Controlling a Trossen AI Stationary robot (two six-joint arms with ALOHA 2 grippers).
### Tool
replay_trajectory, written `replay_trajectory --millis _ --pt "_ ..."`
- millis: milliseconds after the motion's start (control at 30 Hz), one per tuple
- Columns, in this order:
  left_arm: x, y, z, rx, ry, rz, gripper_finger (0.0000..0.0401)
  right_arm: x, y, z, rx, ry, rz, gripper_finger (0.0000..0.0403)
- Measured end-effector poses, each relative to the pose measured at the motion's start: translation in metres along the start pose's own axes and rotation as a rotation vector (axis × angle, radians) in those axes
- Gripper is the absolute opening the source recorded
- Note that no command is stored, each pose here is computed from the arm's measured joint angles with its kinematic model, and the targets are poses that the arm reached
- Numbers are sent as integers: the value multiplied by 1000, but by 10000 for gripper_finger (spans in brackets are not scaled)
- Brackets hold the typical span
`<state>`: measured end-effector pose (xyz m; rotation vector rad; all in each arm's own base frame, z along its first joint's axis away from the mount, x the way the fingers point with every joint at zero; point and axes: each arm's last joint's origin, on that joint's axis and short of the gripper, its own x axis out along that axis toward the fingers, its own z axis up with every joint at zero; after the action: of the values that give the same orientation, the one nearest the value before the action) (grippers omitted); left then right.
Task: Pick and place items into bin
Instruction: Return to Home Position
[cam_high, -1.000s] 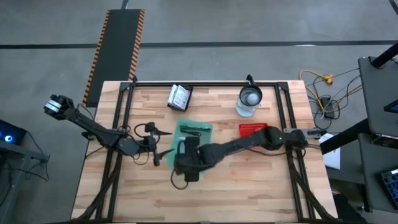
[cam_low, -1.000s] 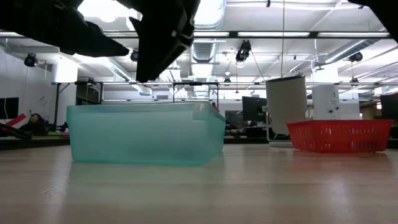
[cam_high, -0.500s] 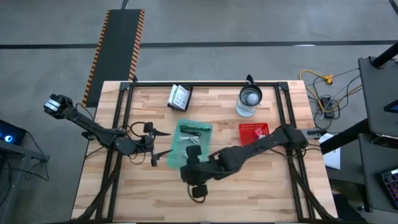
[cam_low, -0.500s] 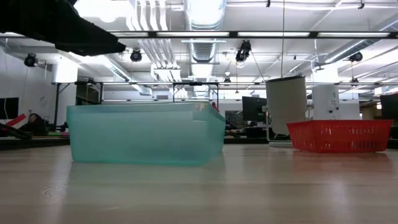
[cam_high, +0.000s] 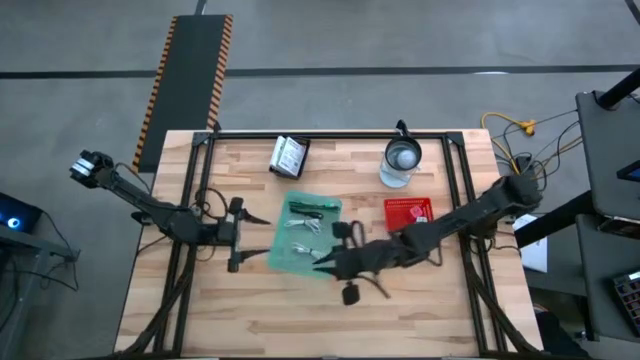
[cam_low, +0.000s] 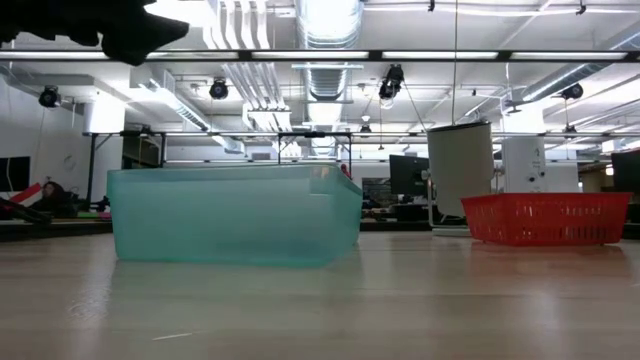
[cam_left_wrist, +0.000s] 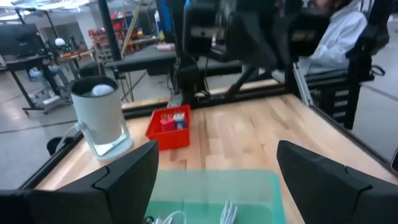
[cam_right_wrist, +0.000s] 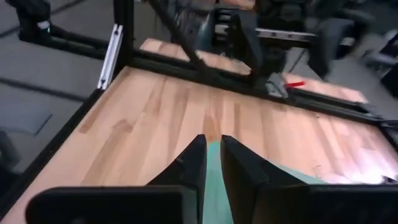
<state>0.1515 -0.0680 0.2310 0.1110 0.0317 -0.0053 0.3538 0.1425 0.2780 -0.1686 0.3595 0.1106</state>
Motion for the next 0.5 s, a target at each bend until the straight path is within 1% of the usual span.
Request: replay_trajectory --millis 133,300,400,500 --pt "-5 3 2 -12 -25 2 308 -25 -7 -27 18 -103 -64 33" --pt "-6 4 5 -1 -50 4 304 -52 -16 -58 42 -197 -83 33" --pt "-3 2 5 -5 -64 3 282 -66 -20 -71 61 -243 -99 33" --pt "2 0 4 20 -69 5 246 -74 -23 -83 52 -264 -115 33"
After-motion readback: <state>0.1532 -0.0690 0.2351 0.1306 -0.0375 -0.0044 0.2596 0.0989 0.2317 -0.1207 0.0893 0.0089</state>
